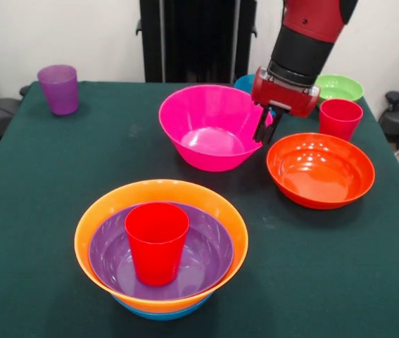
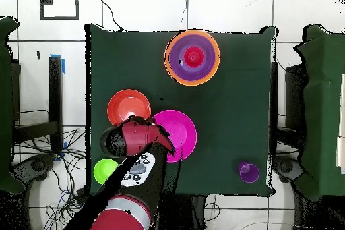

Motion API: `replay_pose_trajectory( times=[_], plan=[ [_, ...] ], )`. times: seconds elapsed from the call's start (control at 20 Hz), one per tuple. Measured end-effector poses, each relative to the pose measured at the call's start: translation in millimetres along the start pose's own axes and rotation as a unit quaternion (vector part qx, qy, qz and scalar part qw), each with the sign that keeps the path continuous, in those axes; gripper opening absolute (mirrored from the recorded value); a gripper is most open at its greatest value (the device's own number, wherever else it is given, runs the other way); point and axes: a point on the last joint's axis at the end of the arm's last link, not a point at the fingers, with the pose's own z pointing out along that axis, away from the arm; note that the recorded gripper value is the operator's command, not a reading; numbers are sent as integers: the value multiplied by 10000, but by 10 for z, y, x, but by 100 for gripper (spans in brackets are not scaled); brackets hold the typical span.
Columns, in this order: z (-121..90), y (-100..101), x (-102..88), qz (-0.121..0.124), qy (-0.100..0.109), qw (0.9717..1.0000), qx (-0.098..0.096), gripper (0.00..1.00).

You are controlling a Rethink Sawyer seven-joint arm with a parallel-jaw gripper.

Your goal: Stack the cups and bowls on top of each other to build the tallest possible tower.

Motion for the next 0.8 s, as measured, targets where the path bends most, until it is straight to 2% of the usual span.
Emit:
replay_pose_trajectory(
  times=[0.3,0.35,0.8],
  plan=[
    [39,-5,22,10,16,10000,15,0],
    [46,-12,24,21,24,10000,23,100],
    [138,-71,104,-14,101,9999,134,100]
  ],
)
